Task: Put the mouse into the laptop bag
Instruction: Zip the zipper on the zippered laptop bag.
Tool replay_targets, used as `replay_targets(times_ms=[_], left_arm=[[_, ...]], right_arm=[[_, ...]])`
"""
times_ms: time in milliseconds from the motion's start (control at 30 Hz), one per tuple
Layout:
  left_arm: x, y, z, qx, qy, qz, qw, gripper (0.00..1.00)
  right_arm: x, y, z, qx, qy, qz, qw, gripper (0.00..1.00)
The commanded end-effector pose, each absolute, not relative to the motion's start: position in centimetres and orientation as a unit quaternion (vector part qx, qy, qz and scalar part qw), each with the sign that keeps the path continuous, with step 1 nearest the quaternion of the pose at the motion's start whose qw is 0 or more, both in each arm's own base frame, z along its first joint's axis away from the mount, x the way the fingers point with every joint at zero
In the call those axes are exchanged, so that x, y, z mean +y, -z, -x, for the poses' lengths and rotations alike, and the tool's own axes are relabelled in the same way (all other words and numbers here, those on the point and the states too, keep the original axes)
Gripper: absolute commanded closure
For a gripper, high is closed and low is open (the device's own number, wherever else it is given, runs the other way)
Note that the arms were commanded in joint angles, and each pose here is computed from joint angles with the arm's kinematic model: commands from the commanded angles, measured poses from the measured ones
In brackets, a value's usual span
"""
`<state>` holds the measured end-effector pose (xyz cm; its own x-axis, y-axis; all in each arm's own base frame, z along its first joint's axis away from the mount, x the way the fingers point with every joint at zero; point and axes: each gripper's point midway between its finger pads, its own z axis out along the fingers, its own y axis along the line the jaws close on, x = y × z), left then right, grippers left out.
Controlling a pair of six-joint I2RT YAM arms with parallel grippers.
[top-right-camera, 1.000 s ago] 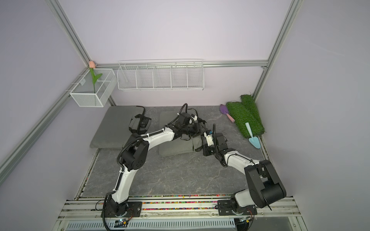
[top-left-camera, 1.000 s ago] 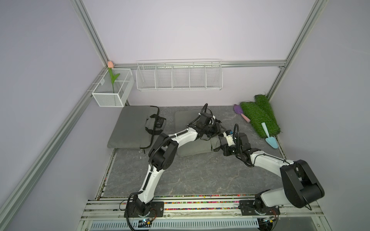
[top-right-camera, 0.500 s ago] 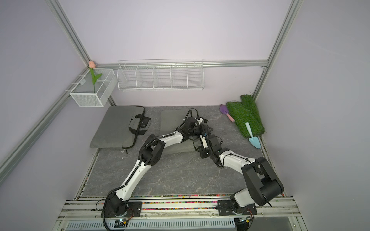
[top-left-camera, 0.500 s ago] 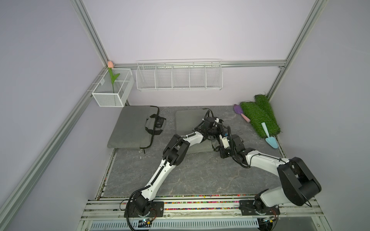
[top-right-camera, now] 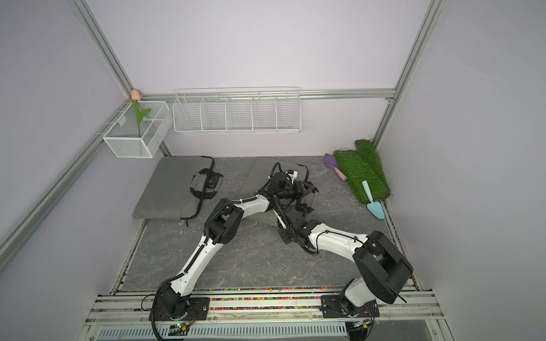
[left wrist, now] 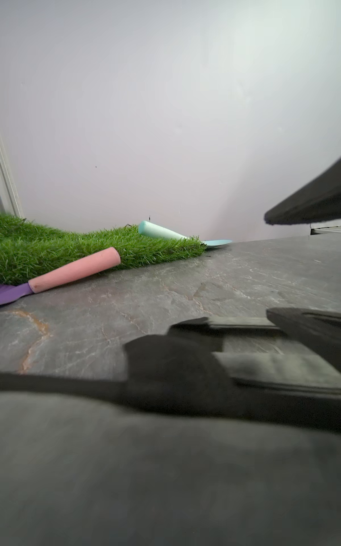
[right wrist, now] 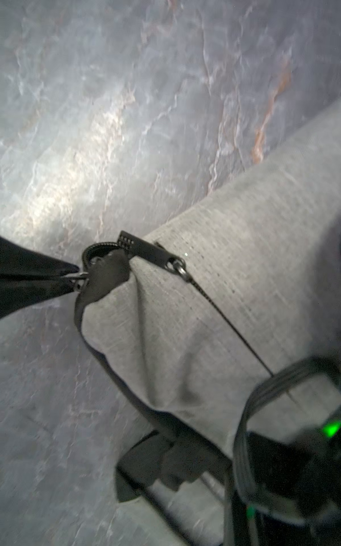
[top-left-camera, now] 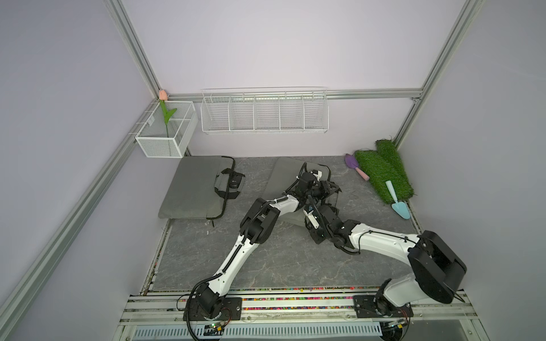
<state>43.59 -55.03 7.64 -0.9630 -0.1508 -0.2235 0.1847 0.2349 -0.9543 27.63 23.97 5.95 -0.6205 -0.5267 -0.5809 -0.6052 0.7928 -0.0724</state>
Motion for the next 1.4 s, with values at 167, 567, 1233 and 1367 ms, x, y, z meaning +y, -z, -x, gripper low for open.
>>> replay_targets(times_ms=[167, 567, 1233, 1367], left_arm=[[-52.1, 1.0, -41.6, 0.798, 0.598, 0.042, 0.056, 0.46], [-42.1, -9.4, -37.5, 0.882, 0.456, 0.028, 0.116, 0.31], [-46.5, 3.0, -31.5, 0.917, 0.398, 0.023, -0.03, 0.53], [-46.1, 5.8, -30.5, 0.935, 0.352, 0.028, -0.043, 0.55]], right_arm=[[24.1, -5.3, -28.9, 0.901, -0.138, 0.273, 0.308, 0.94], [21.8, -7.0, -27.9, 0.89, -0.152, 0.246, 0.353, 0.94], [21.7, -6.5, -27.0, 0.889, -0.173, 0.249, 0.343, 0.94], [21.8, -6.7, -27.0, 0.888, -0.176, 0.249, 0.345, 0.94]])
